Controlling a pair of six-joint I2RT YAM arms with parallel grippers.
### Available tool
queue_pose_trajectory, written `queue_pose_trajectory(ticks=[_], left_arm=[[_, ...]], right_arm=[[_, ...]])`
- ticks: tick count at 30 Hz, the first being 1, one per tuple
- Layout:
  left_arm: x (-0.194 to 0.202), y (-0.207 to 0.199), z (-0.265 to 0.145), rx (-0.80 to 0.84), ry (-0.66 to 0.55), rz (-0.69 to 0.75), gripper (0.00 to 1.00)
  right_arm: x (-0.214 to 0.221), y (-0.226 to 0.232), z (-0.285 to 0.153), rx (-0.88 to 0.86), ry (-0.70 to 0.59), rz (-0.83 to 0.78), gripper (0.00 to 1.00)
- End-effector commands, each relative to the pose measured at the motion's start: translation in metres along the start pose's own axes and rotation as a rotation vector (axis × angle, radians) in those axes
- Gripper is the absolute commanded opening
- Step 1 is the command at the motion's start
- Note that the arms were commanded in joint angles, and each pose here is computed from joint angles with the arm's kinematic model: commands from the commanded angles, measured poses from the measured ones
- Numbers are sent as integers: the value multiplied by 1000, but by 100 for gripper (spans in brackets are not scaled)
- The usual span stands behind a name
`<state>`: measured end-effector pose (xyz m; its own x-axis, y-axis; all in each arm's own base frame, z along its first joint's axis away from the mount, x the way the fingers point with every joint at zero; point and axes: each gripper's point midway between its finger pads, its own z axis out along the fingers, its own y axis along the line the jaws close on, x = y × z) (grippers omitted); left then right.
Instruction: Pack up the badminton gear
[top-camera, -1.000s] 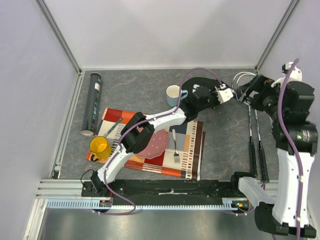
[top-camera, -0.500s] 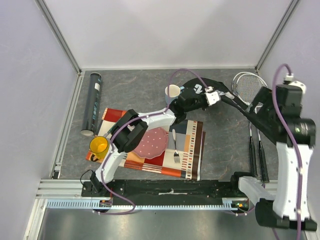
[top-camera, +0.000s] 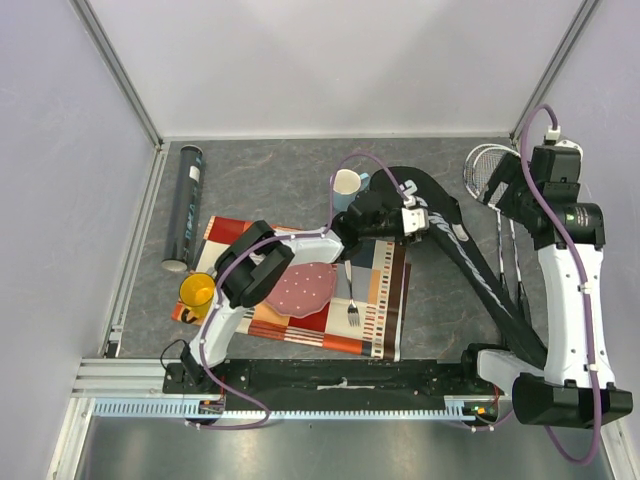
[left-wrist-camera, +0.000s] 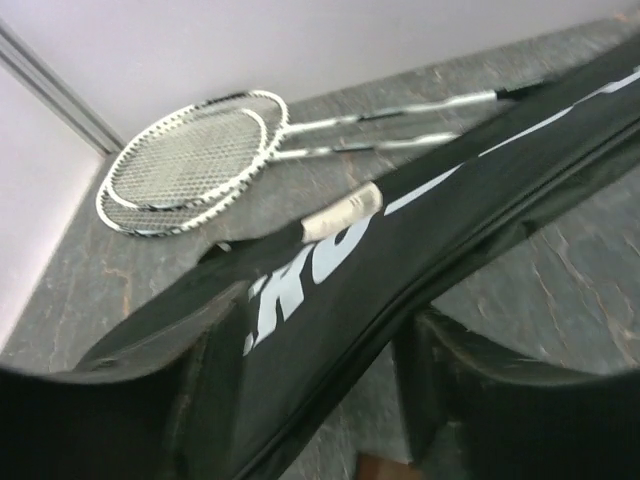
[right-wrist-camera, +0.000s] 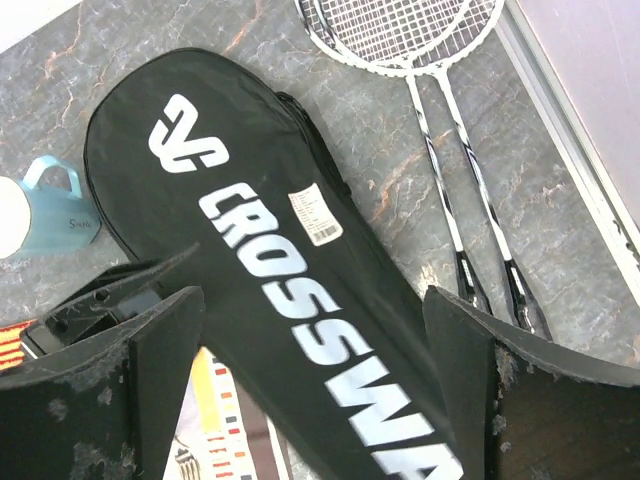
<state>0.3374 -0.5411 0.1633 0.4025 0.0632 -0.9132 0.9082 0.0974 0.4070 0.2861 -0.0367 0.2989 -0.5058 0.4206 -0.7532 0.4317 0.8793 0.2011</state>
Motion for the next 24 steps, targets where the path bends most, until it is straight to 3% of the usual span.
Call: queue_pose_trajectory(ticks=[1,4,10,12,16,18,21,24], left_arm=[[-61,5,-18,-5,-86,0,75],[-80,-13,-32,90,-53,-112,84],[-126,-38,-52,199,-73,-301,84],[-126,-38,-49,209,-50,-414,82],[-127,-30,-36,179,-18,-636,69],[-126,-37,-35,191,9,-762,68],[-136,-46,-40,200,18,-865,67],[-149,-58,-52,230,17,-901,67]], right_arm=[[1,2,22,-4,-11,-22,98],[25,8,55,-51,62,-5,98],[61,-15,113,32,169,-20,98],[77,-20,137,52,246,-72,98],[71,-4,174,-33,265,-163,98],[79,-7,200,-31,329,-239,93],[79,-11,232,-70,369,-372,81],[86,-13,246,-117,416,-407,82]])
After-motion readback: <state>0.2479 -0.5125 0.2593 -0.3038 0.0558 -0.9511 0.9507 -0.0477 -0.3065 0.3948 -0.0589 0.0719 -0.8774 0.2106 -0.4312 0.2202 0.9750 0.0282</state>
